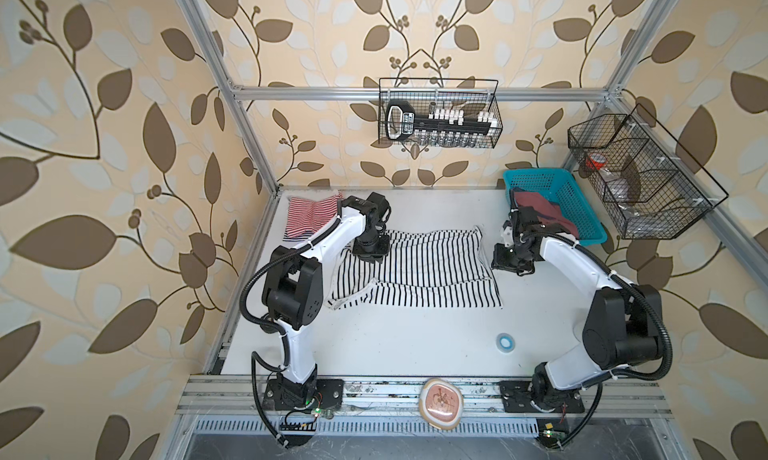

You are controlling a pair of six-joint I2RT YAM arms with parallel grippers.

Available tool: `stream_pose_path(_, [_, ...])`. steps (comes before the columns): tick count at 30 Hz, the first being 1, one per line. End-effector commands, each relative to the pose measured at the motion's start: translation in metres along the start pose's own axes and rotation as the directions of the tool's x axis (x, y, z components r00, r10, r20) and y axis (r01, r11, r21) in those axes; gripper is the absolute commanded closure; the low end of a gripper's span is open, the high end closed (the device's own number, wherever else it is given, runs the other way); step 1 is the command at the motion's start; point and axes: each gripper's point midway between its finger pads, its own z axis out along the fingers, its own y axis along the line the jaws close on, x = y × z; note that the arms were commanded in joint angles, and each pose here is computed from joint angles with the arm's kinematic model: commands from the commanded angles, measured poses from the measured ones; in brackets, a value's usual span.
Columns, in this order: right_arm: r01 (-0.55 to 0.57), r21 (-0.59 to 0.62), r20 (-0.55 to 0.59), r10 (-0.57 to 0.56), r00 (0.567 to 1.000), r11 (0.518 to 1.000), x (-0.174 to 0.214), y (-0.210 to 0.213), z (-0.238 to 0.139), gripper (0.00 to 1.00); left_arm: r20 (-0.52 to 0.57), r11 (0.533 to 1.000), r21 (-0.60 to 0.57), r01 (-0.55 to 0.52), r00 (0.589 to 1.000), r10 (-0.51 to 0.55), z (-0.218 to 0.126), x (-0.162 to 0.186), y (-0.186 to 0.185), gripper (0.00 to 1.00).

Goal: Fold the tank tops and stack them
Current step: 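Lift the near hem with both grippers and fold it toward the far edge, then lay the folded hem down at the far edge with both grippers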

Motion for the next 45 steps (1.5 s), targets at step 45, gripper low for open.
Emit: stream_pose_path(45, [-0.037,-0.285,0.096,0.067,0.993,0.958,-0.015,0.052,0.005,0.68,0.084,1.0,0.021,0.014,0.996,-0.016,-0.013,-0.047,-0.012,0.74])
